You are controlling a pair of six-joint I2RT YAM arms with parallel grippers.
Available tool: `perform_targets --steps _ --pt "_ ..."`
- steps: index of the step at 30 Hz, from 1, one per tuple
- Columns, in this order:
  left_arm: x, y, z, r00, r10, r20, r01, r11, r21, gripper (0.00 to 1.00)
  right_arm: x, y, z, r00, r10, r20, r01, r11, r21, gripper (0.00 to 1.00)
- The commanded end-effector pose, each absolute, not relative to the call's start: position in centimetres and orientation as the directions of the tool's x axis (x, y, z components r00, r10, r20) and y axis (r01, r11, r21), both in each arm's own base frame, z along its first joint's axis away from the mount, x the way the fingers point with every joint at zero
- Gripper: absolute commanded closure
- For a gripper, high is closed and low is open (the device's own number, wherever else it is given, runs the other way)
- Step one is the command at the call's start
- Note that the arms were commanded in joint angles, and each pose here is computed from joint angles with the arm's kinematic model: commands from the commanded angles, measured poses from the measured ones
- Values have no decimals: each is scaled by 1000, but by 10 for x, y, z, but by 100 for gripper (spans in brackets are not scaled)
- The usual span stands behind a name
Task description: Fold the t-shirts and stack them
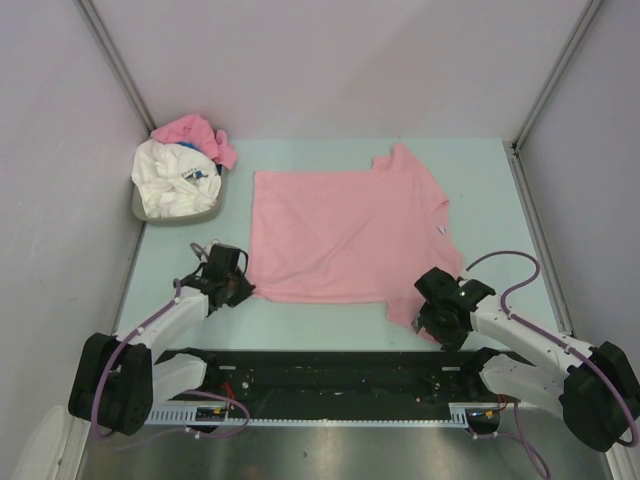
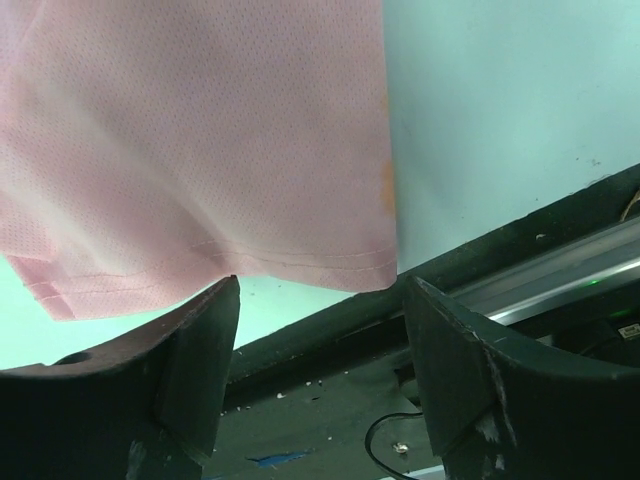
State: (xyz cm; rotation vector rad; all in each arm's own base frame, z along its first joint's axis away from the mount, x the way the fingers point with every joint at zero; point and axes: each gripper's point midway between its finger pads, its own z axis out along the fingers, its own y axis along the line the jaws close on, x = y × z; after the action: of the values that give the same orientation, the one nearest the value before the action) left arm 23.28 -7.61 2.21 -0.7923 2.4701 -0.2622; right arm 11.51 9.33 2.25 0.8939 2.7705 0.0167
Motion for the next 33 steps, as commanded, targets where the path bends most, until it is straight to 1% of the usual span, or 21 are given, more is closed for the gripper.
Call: perform_targets --steps 1,5,7,10,17,24,28,33 --pt "239 -76 24 -679 -584 -444 -469 811 -351 100 120 86 22 -757 598 -264 605 794 65 30" --pt "239 -74 26 -673 -583 -454 -466 812 -351 100 118 76 27 -731 612 -302 626 778 62 30" --pt "240 -74 27 -672 -582 -458 -466 813 -350 100 121 74 32 -711 625 -324 634 768 90 30" --pt "240 -73 28 -674 -578 -460 -464 816 -345 100 120 72 35 -694 638 -334 646 756 105 31" --pt "242 -72 32 -674 -572 -467 -462 820 -338 100 114 74 28 -656 685 -316 690 714 115 35" --pt "241 -71 31 -681 -565 -466 -461 825 -327 100 114 73 26 -618 716 -326 720 681 131 36" --pt "242 -73 29 -686 -563 -461 -459 826 -326 100 114 72 24 -602 727 -329 733 667 133 43" --pt "240 -72 26 -692 -561 -455 -462 828 -318 100 113 72 20 -597 733 -325 737 662 137 45"
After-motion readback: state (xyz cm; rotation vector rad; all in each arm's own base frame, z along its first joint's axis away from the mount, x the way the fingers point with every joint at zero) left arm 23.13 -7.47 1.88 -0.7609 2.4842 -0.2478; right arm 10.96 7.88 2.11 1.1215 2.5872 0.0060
